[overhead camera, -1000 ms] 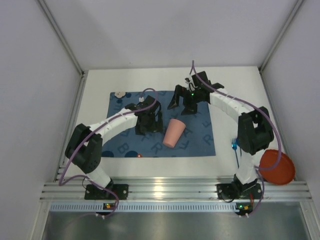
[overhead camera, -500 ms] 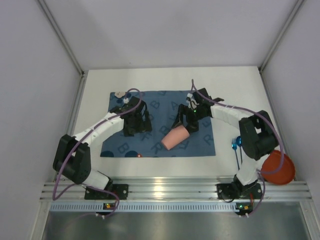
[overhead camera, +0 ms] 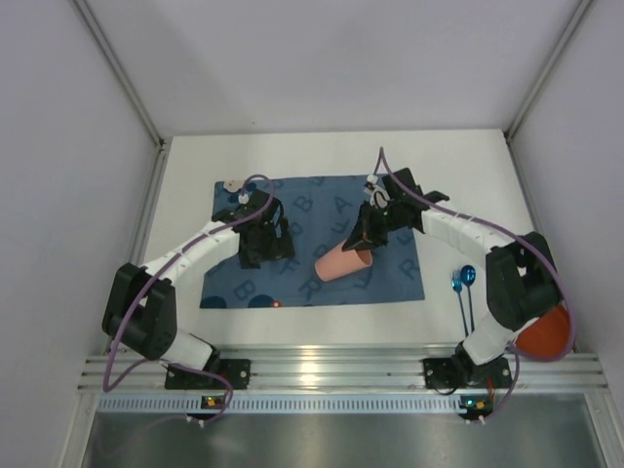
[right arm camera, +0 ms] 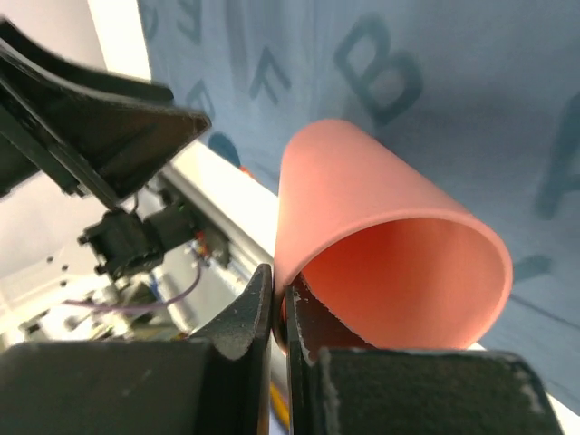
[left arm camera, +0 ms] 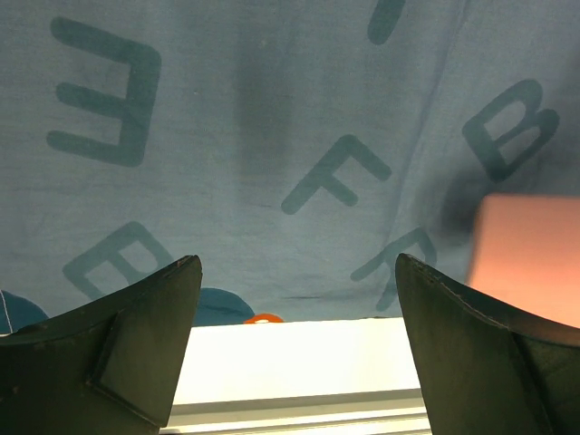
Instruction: Set the dinner table for one person
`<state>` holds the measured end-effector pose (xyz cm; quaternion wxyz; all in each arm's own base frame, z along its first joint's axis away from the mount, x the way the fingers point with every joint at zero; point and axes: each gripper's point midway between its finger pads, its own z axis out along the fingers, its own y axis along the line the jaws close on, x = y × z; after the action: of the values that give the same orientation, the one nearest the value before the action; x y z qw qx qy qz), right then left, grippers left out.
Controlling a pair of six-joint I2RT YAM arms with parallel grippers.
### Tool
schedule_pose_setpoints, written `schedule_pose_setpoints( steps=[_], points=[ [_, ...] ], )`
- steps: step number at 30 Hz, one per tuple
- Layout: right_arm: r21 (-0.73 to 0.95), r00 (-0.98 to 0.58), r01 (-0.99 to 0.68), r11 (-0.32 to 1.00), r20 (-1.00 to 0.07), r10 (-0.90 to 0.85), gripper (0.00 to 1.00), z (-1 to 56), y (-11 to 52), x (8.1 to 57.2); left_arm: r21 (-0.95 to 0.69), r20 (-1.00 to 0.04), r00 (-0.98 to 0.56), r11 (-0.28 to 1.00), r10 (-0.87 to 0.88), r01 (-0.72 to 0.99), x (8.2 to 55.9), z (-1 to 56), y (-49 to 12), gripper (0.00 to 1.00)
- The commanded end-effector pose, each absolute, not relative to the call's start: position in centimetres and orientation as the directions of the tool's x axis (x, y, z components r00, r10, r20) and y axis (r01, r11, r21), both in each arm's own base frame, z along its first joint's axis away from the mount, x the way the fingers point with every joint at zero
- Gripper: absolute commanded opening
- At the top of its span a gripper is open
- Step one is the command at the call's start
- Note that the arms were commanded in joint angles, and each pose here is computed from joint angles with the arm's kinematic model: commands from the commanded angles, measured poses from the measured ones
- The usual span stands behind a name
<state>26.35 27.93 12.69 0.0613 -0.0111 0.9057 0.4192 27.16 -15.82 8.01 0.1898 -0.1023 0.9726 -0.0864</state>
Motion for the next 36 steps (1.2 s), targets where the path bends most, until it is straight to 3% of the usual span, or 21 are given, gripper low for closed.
schedule_pose_setpoints(
  steps=[1, 4, 6, 14, 25, 32, 34, 36],
  points=[
    [0.671, -0.949, -0.184, 0.718, -0.311, 0.047, 0.00, 16.8, 26.5, 30.7, -0.241, -0.394, -0.891, 0.961, -0.227, -0.138, 28.0, 9.2, -16.2, 0.93],
    [0.495, -0.886, -0.174, 0.851, -0.457, 0.084, 0.00, 20.6, 22.3, 36.4, -0.234, -0.402, -0.888, 0.962, -0.224, -0.137, 27.9, 9.3, -16.0, 0.93],
    [0.340, -0.838, -0.065, 0.938, -0.530, 0.134, 0.00, 22.7, 17.9, 40.7, -0.234, -0.415, -0.882, 0.963, -0.221, -0.131, 28.1, 9.7, -15.9, 0.93],
    [0.088, -0.700, 0.342, 0.935, -0.640, 0.317, 0.00, 23.8, 1.7, 51.3, -0.240, -0.439, -0.874, 0.965, -0.207, -0.108, 28.7, 10.4, -16.1, 0.93],
    [0.017, -0.576, 0.520, 0.854, -0.731, 0.365, 0.00, 20.5, -7.5, 57.0, -0.232, -0.406, -0.894, 0.968, -0.190, -0.101, 28.9, 8.1, -16.0, 0.93],
    [0.041, -0.596, 0.545, 0.838, -0.683, 0.421, 0.01, 15.7, -9.0, 58.2, -0.229, -0.366, -0.912, 0.968, -0.185, -0.104, 29.1, 6.6, -15.6, 0.93],
    [0.042, -0.607, 0.540, 0.841, -0.673, 0.423, 0.05, 14.9, -8.9, 58.4, -0.227, -0.366, -0.913, 0.969, -0.182, -0.103, 29.3, 6.6, -15.5, 0.93],
    [0.041, -0.615, 0.538, 0.842, -0.664, 0.426, 0.21, 14.2, -8.8, 58.4, -0.226, -0.365, -0.912, 0.968, -0.186, -0.107, 29.5, 6.5, -15.2, 0.93]
  ],
)
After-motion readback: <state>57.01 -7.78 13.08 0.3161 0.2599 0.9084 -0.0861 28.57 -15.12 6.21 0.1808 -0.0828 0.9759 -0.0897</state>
